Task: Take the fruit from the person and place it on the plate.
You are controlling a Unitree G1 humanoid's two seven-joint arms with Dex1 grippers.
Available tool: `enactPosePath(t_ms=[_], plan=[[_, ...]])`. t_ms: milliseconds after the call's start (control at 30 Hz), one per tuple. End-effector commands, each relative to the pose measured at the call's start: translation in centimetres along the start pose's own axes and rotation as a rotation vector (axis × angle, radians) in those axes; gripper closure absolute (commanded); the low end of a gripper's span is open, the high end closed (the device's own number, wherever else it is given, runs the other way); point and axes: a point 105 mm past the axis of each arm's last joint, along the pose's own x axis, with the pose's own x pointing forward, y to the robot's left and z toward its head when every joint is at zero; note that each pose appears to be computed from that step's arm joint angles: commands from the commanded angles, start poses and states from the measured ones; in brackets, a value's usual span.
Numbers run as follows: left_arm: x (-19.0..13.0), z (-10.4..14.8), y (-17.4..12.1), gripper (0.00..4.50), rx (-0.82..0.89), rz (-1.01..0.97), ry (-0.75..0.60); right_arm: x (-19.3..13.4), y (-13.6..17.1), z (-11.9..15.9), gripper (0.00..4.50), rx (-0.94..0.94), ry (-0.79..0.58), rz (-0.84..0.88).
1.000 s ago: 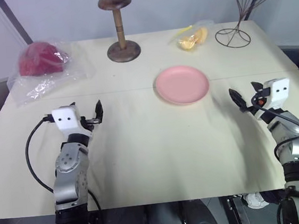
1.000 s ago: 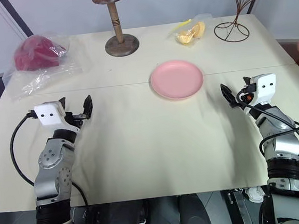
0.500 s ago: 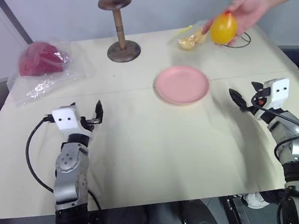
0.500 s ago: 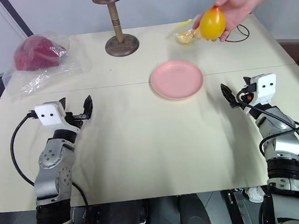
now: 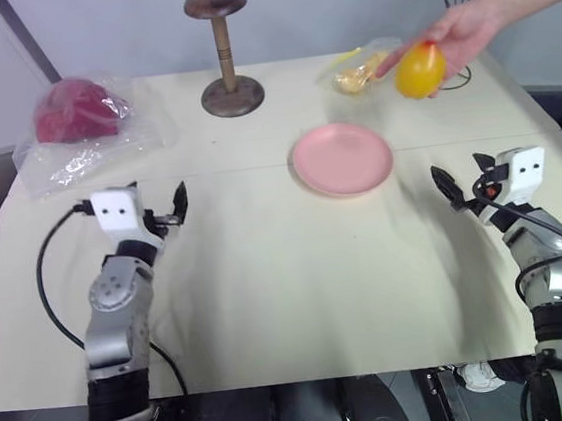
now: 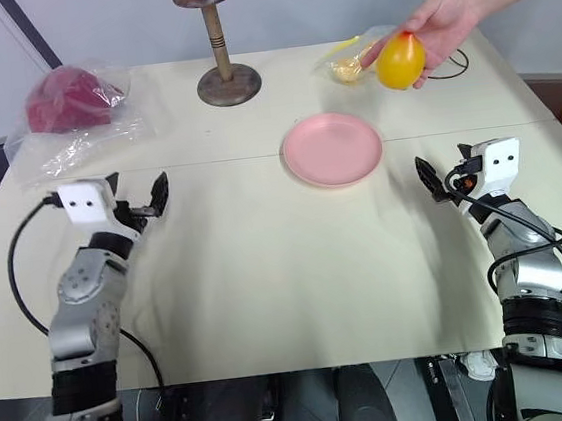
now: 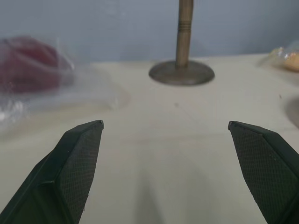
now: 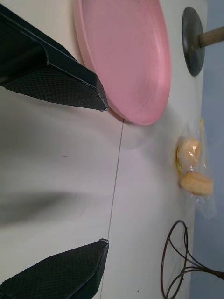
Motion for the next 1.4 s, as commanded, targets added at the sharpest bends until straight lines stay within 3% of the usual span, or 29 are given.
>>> enactPosePath(t_ms=[33,200,300,433,533,733,833,1033,1400], plan=[[0.3,3.2,-2.6,0.03,-0.035,-0.255,-0.074,-0.1,-0.3,1.7,0.00,-0.032,-0.057,-0.008],[-0.7,7.0,-6.2,0.03,-0.070,-0.618,-0.103,-0.2,-0.2,1.6,0.00,-0.032,-0.054,-0.007],[-2.2,7.8,-8.2,0.03,-0.067,-0.835,-0.031,-0.3,-0.2,1.7,0.00,-0.033,-0.055,-0.009],[-2.9,7.7,-8.9,0.03,-0.009,-0.936,0.074,-0.4,-0.3,2.3,0.00,-0.044,-0.072,-0.018],[-2.8,8.2,-9.2,0.03,-0.025,-0.943,0.073,-0.6,-0.4,3.7,0.00,-0.069,-0.086,0.000],[-2.5,8.3,-9.2,0.03,-0.083,-0.933,0.071,-0.8,2.7,11.6,0.00,0.004,-0.164,0.251],[-2.4,8.3,-9.3,0.03,-0.080,-0.934,0.069,-0.5,3.7,13.5,0.00,0.022,-0.192,0.287],[-2.5,8.2,-9.4,0.03,-0.088,-0.919,0.061,1.2,5.5,14.1,0.00,0.050,-0.186,0.336],[-3.0,8.3,-9.4,0.03,-0.095,-0.883,0.048,3.9,4.3,13.3,0.00,0.030,-0.175,0.313]])
